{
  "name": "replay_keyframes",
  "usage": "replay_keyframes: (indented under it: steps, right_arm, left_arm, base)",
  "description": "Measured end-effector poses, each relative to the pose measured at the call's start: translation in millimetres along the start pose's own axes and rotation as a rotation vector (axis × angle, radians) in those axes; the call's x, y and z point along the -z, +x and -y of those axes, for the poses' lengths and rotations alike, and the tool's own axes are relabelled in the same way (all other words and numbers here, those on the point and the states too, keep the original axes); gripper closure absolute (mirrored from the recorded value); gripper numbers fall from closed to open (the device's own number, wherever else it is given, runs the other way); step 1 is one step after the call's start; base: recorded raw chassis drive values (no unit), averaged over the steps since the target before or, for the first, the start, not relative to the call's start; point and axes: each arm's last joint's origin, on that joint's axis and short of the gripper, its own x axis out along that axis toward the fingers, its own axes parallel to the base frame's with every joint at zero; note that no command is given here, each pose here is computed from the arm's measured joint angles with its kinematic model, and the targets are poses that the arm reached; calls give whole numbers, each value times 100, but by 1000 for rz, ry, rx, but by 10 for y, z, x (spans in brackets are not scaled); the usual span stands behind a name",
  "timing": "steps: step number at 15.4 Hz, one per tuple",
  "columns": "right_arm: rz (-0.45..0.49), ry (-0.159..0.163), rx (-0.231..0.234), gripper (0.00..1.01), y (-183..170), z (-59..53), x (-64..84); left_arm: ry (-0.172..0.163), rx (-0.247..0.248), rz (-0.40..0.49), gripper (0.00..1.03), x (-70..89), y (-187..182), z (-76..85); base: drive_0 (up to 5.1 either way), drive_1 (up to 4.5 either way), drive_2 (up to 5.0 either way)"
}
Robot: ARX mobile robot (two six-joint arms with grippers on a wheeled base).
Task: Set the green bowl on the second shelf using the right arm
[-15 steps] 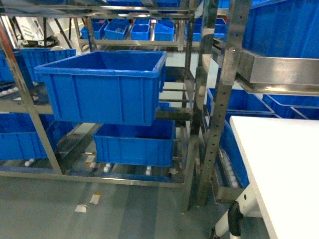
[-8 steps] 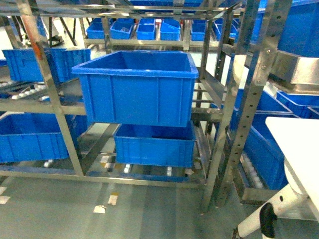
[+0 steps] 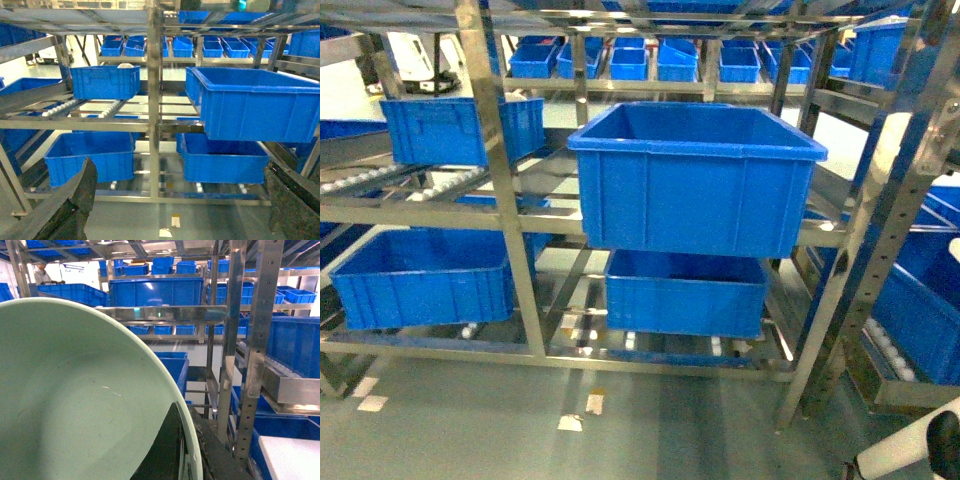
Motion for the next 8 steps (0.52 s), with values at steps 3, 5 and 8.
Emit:
replay_keyframes:
  steps: [3, 5, 8]
  right_arm:
    - [2, -1, 0, 99, 0, 0, -2]
    - [5, -1, -2, 99, -2, -2, -6]
    - [4, -1, -3, 99, 0, -1, -4]
  left_arm:
    - [0, 0, 1, 5, -1, 0, 0]
    - [0, 0, 1, 5, -1, 0, 0]
    - [0, 0, 2, 5, -1, 0, 0]
  base:
    - [-490, 242, 242]
    - [-490, 242, 242]
    - [-490, 242, 242]
